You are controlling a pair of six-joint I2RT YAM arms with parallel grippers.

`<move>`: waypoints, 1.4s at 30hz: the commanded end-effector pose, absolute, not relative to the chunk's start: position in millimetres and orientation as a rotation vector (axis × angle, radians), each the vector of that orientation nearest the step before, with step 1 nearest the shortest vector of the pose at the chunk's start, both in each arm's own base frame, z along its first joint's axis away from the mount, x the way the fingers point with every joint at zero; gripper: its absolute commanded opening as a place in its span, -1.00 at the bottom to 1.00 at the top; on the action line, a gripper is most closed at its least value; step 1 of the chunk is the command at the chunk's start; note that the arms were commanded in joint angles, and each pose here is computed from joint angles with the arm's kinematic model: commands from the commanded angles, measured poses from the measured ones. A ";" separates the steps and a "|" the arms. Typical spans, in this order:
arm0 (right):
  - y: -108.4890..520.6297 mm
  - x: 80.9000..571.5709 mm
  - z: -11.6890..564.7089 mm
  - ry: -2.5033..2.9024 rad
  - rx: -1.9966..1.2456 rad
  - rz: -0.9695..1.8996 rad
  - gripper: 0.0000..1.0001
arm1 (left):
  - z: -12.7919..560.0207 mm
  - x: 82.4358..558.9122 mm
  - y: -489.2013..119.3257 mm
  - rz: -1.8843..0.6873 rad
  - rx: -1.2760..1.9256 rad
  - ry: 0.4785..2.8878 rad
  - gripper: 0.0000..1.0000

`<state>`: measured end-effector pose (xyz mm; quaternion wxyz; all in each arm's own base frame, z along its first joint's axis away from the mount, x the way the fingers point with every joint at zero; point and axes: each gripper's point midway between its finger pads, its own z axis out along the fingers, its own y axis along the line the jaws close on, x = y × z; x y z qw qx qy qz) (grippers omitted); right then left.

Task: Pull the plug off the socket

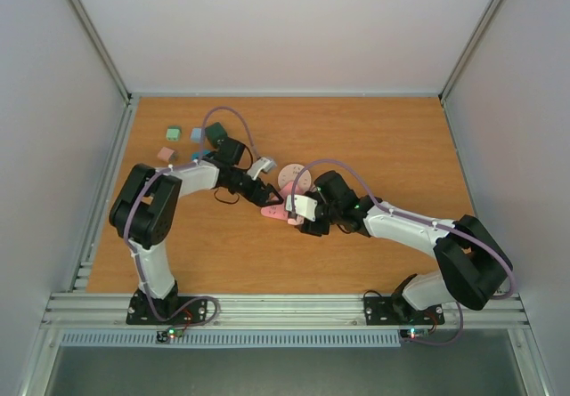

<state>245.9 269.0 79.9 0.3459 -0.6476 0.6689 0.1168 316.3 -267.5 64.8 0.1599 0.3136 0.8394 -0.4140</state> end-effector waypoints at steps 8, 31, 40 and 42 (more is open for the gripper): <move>281.7 248.6 92.1 1.690 -1.658 0.331 -0.20 | 38.0 320.4 -286.9 -1.067 1.013 2.384 0.64; 290.9 244.6 135.3 1.679 -1.568 0.436 -0.49 | -8.7 335.3 -273.5 -0.763 0.939 2.564 0.30; 291.6 236.9 146.8 1.672 -1.549 0.488 -0.53 | -13.9 341.2 -268.5 -0.700 0.920 2.597 0.26; 290.5 235.4 147.6 1.659 -1.556 0.483 -0.53 | -14.8 341.5 -268.5 -0.696 0.921 2.601 0.26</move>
